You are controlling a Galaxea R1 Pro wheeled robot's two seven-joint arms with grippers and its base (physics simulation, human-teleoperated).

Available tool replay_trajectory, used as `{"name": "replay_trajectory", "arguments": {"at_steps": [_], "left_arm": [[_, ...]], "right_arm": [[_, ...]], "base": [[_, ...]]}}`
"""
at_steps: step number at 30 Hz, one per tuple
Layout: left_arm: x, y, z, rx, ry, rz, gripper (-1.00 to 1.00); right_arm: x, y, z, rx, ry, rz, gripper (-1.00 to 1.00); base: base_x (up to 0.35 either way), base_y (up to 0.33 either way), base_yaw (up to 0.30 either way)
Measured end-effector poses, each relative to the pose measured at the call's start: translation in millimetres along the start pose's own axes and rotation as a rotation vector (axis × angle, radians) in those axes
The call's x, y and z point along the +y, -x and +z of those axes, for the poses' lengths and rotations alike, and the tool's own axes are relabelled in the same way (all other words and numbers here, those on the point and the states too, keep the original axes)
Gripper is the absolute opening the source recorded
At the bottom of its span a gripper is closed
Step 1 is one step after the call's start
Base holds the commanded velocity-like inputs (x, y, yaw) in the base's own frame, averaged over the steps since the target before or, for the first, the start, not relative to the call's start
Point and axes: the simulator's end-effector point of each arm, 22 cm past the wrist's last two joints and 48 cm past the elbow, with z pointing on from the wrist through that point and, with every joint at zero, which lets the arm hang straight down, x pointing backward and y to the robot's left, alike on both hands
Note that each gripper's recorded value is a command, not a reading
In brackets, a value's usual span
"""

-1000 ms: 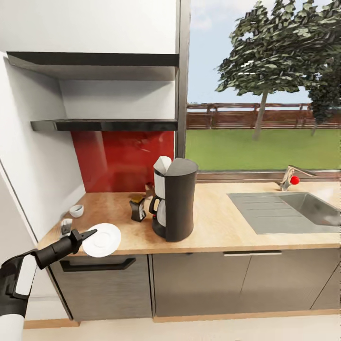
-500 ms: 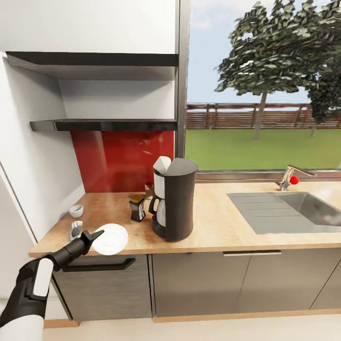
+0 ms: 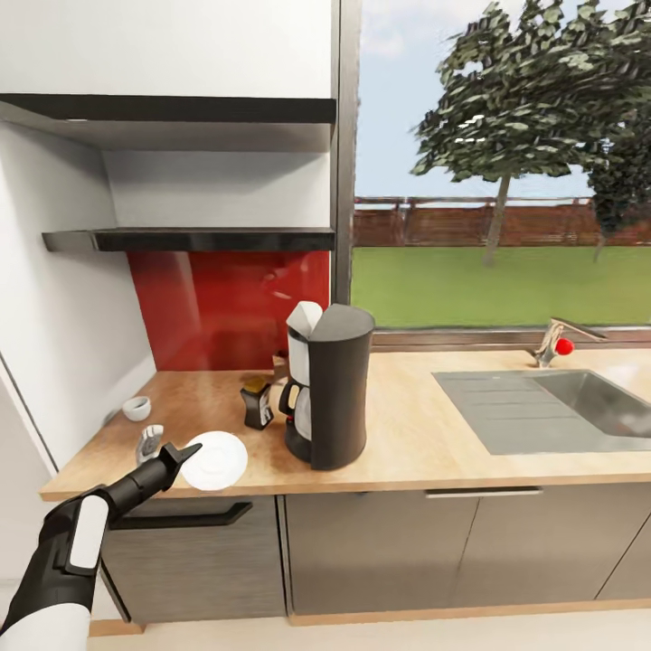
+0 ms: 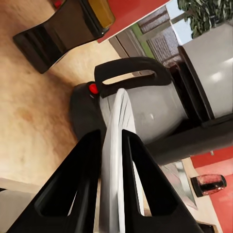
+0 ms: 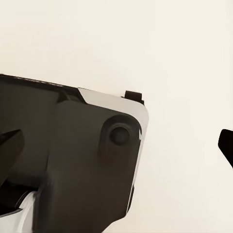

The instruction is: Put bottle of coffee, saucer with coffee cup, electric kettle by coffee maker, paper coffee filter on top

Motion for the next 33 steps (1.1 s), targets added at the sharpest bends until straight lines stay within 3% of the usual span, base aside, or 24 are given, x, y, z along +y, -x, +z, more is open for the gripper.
{"name": "replay_trajectory", "arguments": {"at_steps": [4, 15, 26, 33], "left_arm": [[1.5, -1.5, 0.4, 0.003, 0.004, -0.002, -1.0], [27.3, -32.9, 8.4, 0.064, 0.033, -0.086, -1.0], [36.7, -38.4, 9.7, 0.07, 0.078, -0.092, -1.0], [44.0, -32.9, 9.5, 0.043, 0.106, -0.071, -1.0]], "right_arm": [[0.0, -0.3, 0.0, 0.0, 0.0, 0.0, 1.0], [0.0, -0.1, 0.1, 0.001, 0.0, -0.001, 1.0], [0.0, -0.3, -0.1, 0.0, 0.0, -0.002, 1.0], [-0.1, -0.1, 0.1, 0.001, 0.0, -0.001, 1.0]], "base": [[0.23, 0.0, 0.0], [0.086, 0.0, 0.0], [0.119, -0.031, 0.0], [0.048, -0.011, 0.0]]}}
